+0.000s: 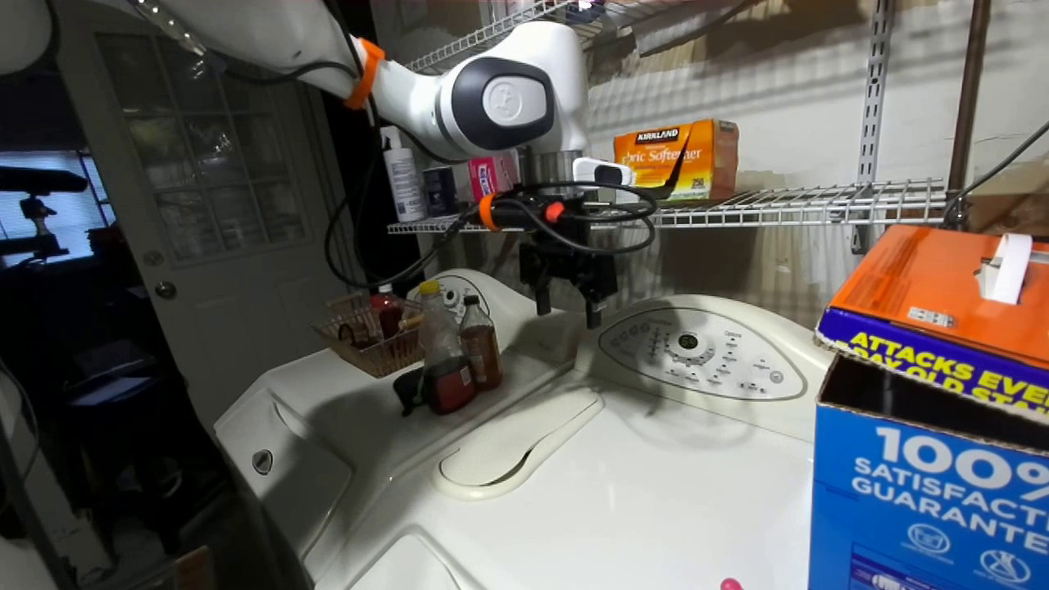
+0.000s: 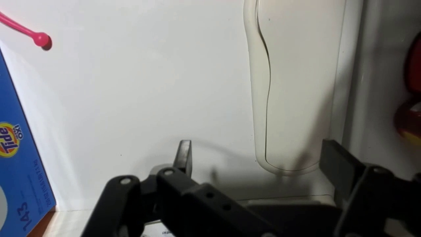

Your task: Press a button on the washing machine on the right.

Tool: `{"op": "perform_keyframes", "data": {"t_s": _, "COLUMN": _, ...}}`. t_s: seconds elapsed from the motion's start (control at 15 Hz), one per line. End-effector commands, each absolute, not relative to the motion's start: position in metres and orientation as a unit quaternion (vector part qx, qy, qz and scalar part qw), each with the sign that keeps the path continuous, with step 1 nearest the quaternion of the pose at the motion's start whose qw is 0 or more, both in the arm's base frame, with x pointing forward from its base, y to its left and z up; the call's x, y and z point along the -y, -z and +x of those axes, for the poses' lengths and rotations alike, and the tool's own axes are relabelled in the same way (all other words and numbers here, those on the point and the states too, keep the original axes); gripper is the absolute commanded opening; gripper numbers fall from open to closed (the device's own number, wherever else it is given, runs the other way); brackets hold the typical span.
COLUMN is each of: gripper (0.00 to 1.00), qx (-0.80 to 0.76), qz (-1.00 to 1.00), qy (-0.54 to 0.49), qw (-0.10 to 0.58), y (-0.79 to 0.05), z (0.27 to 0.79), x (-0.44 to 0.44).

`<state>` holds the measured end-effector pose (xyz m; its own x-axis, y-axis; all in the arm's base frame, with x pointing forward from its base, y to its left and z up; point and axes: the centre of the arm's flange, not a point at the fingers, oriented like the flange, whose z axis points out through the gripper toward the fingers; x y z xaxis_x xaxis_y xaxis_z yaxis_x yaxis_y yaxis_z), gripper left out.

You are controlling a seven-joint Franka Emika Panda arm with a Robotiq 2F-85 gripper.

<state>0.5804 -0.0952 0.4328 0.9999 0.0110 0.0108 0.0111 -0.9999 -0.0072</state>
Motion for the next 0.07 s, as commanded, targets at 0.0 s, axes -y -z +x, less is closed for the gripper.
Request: {"op": "perform_keyframes", "data": {"t_s": 0.0, "gripper": 1.0, "qx": 0.007, "qz": -1.0, "qy": 0.005, "qw": 0.004, "y": -0.4328, "z": 0.579, "x": 0.0949}}
